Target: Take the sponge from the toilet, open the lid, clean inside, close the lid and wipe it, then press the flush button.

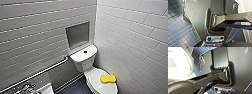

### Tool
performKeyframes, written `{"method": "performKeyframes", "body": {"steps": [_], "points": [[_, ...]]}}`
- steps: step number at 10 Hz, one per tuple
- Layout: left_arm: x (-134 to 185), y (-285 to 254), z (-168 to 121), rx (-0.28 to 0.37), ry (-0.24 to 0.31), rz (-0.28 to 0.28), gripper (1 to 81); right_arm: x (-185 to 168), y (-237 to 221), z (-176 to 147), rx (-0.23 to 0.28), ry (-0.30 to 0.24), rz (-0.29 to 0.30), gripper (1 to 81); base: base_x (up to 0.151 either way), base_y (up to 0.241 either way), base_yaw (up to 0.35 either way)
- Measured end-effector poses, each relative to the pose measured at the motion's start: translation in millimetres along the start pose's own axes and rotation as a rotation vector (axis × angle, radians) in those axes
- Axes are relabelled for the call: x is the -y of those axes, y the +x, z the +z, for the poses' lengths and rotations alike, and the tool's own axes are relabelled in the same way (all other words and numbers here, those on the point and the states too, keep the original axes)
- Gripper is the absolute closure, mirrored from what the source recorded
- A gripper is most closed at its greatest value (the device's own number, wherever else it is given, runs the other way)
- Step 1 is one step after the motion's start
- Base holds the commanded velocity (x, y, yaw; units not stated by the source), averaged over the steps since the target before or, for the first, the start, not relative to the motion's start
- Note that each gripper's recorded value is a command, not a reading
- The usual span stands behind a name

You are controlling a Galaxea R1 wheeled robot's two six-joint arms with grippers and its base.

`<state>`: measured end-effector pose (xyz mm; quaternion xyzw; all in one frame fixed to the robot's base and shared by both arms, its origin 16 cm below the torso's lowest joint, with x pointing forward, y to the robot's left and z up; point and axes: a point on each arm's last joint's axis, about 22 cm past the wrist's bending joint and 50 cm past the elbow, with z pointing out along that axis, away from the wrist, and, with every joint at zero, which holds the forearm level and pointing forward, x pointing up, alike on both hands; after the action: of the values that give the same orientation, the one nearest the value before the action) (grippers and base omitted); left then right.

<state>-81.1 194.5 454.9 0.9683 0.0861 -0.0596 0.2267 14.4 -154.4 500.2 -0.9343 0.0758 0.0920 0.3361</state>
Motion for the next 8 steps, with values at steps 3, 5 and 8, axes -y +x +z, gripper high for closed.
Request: {"method": "performKeyframes", "body": {"steps": [3, 5, 8], "points": [[-1.3, -6.2, 3.8, 0.049, 0.003, -0.029, 1.0, 15.2, 76.7, -0.6, -0.037, 0.038, 0.044, 1.0, 0.000, 0.000, 0.000], [-0.9, -11.8, 6.3, 0.084, 0.008, -0.058, 1.0, 4.1, 121.7, -4.7, -0.054, 0.027, 0.073, 1.0, 0.000, 0.000, 0.000], [-14.9, 1.0, 17.7, 0.082, -0.012, -0.060, 1.0, 25.0, 221.4, -12.4, -0.137, 0.055, 0.046, 1.0, 0.000, 0.000, 0.000]]}}
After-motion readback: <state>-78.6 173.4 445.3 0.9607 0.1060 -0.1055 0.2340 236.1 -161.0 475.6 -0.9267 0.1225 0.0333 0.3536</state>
